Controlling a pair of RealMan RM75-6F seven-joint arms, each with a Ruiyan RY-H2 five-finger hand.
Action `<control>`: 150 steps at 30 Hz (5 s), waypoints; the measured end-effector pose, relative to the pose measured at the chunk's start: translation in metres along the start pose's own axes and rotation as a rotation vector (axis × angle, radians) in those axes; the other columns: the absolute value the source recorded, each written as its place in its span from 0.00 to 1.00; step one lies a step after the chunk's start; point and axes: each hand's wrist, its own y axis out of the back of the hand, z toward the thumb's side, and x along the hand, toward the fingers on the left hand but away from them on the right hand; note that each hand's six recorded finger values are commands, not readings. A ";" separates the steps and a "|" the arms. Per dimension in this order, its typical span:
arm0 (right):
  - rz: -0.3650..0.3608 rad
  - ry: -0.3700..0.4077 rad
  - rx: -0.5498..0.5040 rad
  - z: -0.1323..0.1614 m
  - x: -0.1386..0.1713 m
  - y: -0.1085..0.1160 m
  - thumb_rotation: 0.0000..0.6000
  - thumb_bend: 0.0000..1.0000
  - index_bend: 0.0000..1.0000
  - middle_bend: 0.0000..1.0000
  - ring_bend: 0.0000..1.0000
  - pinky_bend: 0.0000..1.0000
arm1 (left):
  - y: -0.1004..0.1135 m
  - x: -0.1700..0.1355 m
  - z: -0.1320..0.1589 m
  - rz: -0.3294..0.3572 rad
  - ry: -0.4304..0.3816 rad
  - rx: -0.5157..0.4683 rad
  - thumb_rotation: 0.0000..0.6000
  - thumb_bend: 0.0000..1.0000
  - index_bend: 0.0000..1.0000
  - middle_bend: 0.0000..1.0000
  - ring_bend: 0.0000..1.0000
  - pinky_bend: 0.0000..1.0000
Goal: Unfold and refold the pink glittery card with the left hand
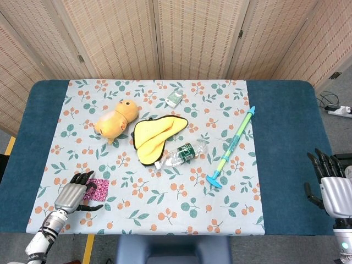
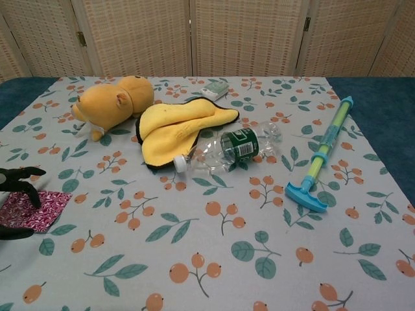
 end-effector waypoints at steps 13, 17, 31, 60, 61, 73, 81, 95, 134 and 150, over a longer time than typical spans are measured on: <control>-0.006 0.004 0.000 0.001 0.000 0.002 1.00 0.52 0.00 0.00 0.00 0.00 | 0.009 -0.011 -0.020 0.020 0.048 -0.002 0.37 0.14 0.35 0.00 0.00 0.00; -0.005 0.000 -0.002 0.000 0.001 0.001 1.00 0.52 0.00 0.00 0.00 0.00 | 0.007 -0.010 -0.015 0.014 0.034 0.002 0.37 0.14 0.35 0.00 0.00 0.00; -0.004 0.002 -0.001 0.001 0.001 0.001 1.00 0.52 0.00 0.00 0.00 0.00 | -0.005 -0.010 -0.030 -0.016 0.098 0.002 0.37 0.14 0.34 0.00 0.00 0.00; -0.002 -0.004 -0.004 -0.002 0.002 0.001 1.00 0.52 0.00 0.00 0.00 0.00 | 0.001 -0.010 -0.013 0.008 0.065 0.015 0.37 0.14 0.34 0.00 0.00 0.00; -0.001 -0.004 -0.004 -0.002 0.001 0.001 1.00 0.52 0.00 0.00 0.00 0.00 | 0.000 -0.009 -0.011 0.004 0.059 0.019 0.37 0.14 0.34 0.00 0.00 0.00; 0.002 -0.003 -0.002 -0.001 0.001 0.000 1.00 0.52 0.00 0.00 0.00 0.00 | -0.005 -0.011 -0.018 -0.016 0.089 0.010 0.37 0.13 0.34 0.00 0.00 0.00; 0.000 0.002 -0.002 0.001 -0.001 0.001 1.00 0.52 0.00 0.00 0.00 0.00 | -0.003 -0.019 -0.034 -0.007 0.129 -0.004 0.37 0.13 0.34 0.00 0.00 0.00; -0.003 -0.001 -0.005 -0.001 0.002 0.001 1.00 0.52 0.00 0.00 0.00 0.00 | 0.003 -0.027 -0.047 0.015 0.171 -0.007 0.37 0.13 0.34 0.00 0.00 0.00; -0.006 -0.004 -0.004 -0.002 0.001 0.003 1.00 0.52 0.00 0.00 0.00 0.00 | -0.001 -0.034 -0.053 -0.001 0.196 -0.001 0.37 0.13 0.34 0.00 0.00 0.00; -0.007 -0.026 -0.011 -0.011 0.005 0.002 1.00 0.52 0.00 0.00 0.00 0.00 | 0.016 -0.005 -0.006 -0.009 0.057 0.058 0.77 0.15 0.20 0.00 0.00 0.00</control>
